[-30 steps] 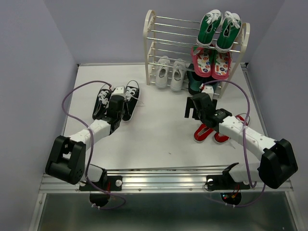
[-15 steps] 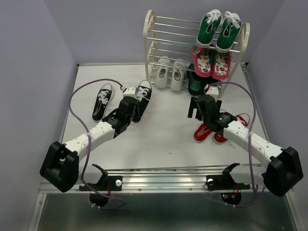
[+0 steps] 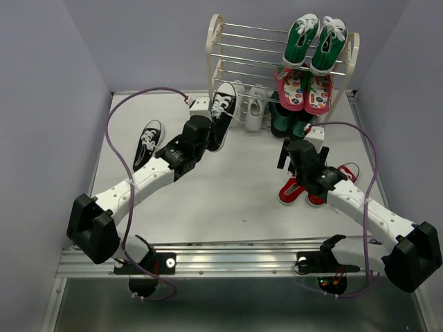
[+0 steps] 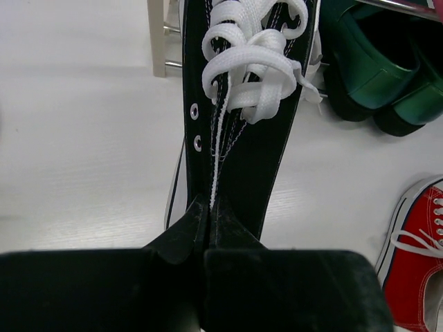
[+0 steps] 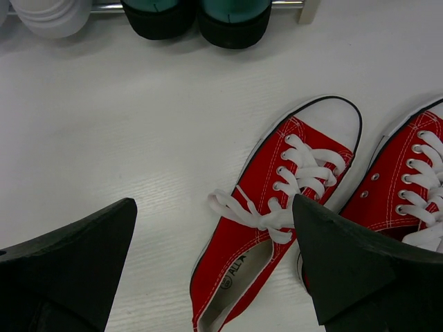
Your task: Place and organize the shoes onto the shoe shelf
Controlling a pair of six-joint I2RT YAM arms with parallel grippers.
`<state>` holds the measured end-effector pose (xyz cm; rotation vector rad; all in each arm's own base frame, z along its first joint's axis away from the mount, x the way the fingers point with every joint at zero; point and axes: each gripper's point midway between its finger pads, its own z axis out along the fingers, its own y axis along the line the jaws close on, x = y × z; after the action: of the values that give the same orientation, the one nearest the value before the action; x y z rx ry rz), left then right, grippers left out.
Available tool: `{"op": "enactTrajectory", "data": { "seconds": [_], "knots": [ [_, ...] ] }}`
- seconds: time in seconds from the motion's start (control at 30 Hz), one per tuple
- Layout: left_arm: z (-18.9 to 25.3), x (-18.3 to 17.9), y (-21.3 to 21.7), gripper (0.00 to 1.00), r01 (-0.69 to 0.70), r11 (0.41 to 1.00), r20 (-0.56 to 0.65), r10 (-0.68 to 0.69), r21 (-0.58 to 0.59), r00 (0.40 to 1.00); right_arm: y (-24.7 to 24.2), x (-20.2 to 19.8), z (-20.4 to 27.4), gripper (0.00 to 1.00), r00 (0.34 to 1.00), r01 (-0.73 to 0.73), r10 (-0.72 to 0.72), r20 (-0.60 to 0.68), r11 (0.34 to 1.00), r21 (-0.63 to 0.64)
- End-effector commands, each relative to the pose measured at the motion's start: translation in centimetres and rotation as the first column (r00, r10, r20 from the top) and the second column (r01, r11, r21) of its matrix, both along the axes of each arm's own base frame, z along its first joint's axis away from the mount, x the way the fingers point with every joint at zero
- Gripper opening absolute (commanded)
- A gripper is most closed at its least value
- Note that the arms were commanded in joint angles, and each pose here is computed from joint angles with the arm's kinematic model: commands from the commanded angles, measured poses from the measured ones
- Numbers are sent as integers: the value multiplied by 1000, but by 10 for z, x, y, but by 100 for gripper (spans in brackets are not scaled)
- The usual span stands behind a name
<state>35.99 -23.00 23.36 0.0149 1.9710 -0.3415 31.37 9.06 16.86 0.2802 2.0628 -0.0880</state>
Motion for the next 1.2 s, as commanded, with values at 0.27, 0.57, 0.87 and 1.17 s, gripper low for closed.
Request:
{"op": "enactTrajectory", "data": {
  "seconds": [0.27,0.57,0.87,1.17],
  "knots": [
    [87,65,-56,0,29,995,205,-9,-94,979,-20,-4,17,100,992,89,-89,88,996,2],
    [111,108,-97,0,84,994,279,-62,-69,958,-19,-5,4,100,994,94,-94,61,996,6],
    [143,149,-119,0,55,996,363,-26,-69,932,-21,-9,3,100,993,98,-98,64,995,12],
    [150,172,-133,0,44,995,380,-6,-92,925,-23,-13,7,100,992,97,-100,82,995,32]
  ]
}}
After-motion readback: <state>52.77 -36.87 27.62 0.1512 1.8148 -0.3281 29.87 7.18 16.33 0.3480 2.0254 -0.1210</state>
